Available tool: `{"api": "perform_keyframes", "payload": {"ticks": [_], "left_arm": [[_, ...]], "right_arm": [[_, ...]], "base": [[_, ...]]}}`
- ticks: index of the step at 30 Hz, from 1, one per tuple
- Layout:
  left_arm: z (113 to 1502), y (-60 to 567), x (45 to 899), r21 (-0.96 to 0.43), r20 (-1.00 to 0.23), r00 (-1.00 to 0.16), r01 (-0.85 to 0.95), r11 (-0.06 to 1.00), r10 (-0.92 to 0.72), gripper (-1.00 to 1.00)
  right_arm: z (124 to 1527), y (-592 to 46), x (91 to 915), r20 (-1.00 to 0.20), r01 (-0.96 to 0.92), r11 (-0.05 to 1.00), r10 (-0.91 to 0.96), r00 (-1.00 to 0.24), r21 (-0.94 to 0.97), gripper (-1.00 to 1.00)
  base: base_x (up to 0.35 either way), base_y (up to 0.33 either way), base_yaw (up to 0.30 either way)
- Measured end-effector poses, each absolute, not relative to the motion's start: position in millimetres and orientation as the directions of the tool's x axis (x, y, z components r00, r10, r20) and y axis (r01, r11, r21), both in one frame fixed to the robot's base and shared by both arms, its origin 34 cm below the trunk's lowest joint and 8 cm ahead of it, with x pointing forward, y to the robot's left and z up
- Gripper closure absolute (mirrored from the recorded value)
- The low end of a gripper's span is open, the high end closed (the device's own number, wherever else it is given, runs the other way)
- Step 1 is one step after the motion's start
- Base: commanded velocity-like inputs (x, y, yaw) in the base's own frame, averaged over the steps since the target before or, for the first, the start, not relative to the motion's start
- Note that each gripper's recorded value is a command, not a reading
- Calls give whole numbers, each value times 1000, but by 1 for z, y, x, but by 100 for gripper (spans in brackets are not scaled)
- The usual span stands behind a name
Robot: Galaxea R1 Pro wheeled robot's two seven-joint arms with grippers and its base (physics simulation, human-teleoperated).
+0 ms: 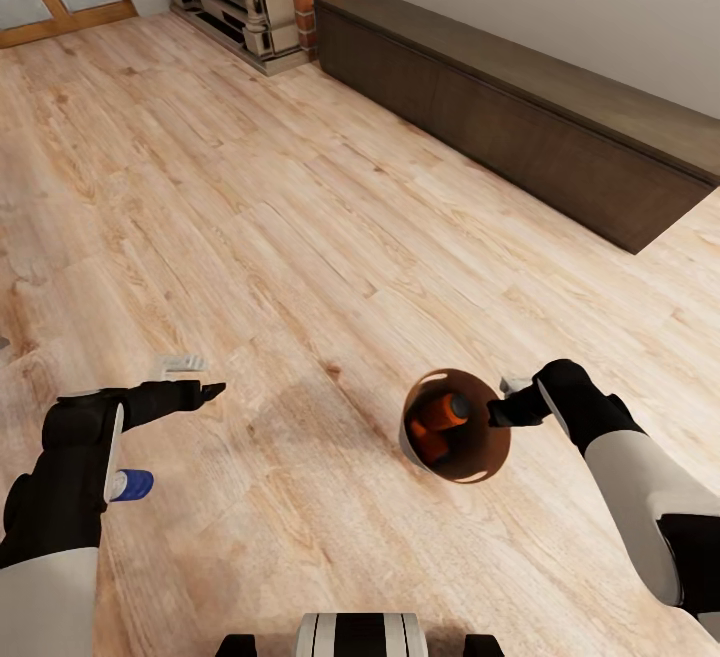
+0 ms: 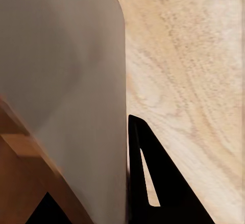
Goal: Put the three can of soda from the living room inside the tash can in the kitchen.
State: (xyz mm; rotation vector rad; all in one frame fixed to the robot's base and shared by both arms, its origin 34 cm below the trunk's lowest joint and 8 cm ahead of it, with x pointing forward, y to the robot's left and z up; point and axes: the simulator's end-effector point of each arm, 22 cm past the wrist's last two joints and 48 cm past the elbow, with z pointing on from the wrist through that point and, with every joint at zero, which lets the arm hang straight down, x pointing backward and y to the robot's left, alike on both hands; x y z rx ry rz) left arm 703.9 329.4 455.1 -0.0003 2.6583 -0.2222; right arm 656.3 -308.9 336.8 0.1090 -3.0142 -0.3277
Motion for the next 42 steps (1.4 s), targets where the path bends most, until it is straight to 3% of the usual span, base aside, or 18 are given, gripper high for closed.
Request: {"api": "perform_keyframes", "payload": {"ticks": [8, 42], "left_arm": [[456, 329, 704, -159, -453, -890, 36, 987, -41, -100], [453, 319, 699, -177, -445, -894, 36, 984, -47, -100]], "right_arm": [[336, -308, 656, 100, -66, 975, -89, -991, 214, 100], [335, -302, 654, 103, -71, 973, -96, -990, 221, 100]], "base": [[0, 0, 78], [0, 0, 238]]}}
